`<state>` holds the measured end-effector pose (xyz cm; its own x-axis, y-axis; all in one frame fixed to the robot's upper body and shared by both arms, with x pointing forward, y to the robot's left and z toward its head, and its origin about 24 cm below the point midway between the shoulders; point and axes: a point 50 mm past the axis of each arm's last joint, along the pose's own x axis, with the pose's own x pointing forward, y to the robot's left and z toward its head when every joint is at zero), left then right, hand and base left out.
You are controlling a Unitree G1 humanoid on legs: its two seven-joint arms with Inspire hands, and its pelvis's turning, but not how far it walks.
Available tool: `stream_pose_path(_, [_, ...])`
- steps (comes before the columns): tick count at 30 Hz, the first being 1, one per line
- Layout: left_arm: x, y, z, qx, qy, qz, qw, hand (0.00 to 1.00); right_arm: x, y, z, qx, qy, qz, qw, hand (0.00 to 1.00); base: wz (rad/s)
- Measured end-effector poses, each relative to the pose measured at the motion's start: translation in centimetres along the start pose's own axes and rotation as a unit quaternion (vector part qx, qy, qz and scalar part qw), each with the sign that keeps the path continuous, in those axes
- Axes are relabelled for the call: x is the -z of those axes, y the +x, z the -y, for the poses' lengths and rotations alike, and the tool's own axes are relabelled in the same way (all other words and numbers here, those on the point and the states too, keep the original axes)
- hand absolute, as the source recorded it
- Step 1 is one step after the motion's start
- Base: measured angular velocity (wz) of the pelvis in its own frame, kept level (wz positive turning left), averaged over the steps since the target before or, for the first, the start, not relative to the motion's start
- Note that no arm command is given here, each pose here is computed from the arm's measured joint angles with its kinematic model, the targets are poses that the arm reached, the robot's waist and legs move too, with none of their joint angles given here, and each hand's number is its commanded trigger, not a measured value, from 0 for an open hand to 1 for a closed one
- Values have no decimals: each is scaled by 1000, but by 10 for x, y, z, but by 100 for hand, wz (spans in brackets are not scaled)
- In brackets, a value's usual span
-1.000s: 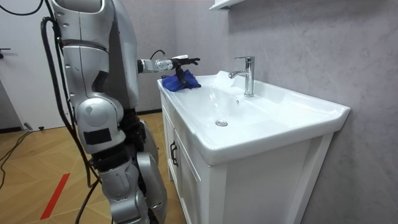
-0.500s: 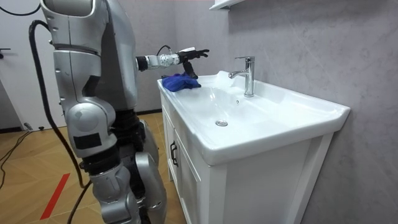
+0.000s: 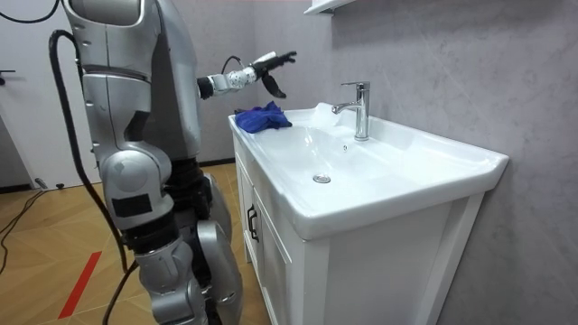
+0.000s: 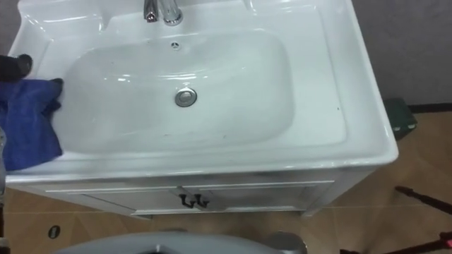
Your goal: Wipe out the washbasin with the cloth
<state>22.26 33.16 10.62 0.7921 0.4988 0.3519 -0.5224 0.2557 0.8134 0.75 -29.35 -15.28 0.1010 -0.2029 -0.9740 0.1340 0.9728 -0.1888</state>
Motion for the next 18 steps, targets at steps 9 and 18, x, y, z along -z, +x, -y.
stream_pose_path(9, [65, -5, -34, -91, 68, -103, 988, 0, 10, -4, 18, 29, -3, -13, 999, 0, 6])
stream_pose_path(18, [148, -62, -51, -144, 33, -294, 944, 0, 7, -6, 21, 31, -3, 4, 999, 0, 6])
